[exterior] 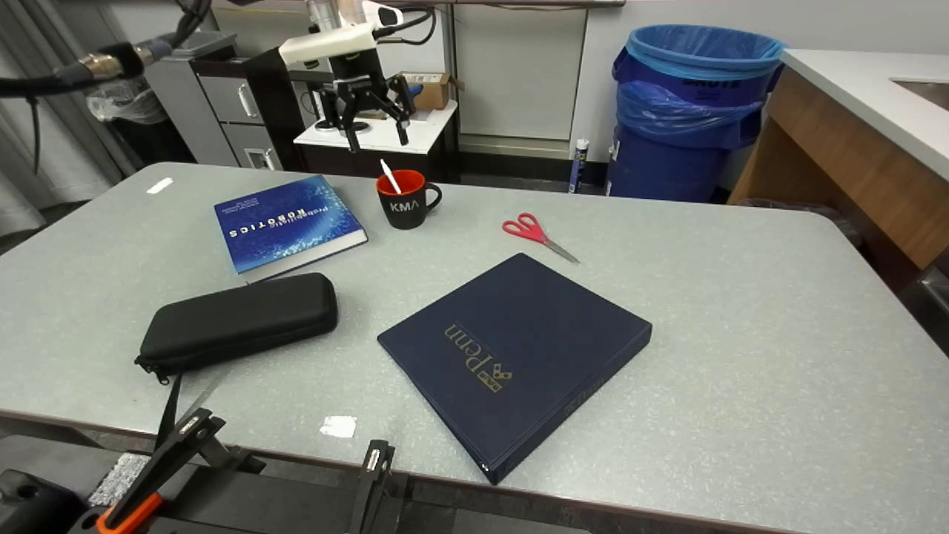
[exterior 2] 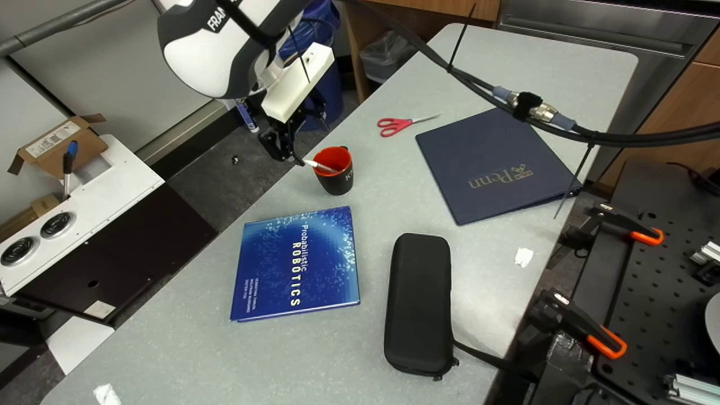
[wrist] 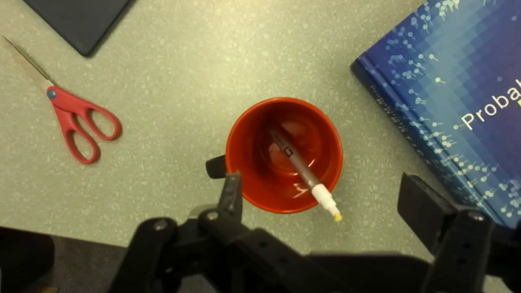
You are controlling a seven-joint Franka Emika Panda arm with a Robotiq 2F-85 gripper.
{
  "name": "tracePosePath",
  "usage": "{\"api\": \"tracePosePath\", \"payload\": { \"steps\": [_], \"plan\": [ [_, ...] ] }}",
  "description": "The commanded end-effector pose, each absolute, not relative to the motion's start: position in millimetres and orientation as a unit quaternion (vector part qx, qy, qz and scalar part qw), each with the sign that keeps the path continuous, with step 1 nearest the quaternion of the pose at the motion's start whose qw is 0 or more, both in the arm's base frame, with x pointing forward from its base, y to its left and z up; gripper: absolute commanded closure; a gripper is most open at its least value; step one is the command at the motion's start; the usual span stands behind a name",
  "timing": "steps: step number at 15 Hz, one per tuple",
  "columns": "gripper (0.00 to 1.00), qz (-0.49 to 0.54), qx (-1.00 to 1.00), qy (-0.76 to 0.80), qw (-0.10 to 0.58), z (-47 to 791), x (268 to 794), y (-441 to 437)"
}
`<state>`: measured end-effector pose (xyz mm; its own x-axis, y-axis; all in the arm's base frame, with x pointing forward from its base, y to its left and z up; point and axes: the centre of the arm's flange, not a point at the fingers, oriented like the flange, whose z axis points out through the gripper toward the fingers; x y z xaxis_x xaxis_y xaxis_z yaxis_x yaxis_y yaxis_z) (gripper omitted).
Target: Put the marker on the table
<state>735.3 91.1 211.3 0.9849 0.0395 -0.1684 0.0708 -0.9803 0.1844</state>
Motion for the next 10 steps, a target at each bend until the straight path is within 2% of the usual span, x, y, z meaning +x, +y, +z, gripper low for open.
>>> {"api": "tracePosePath", "payload": {
  "steps": [1,10],
  "plan": [
    [0.00,-0.099,0.988,0.026,0.118,193.9,770.5,98.3],
    [0.00,-0.087,0.989,0.040,0.110,172.9,786.4,100.3]
  ]
}}
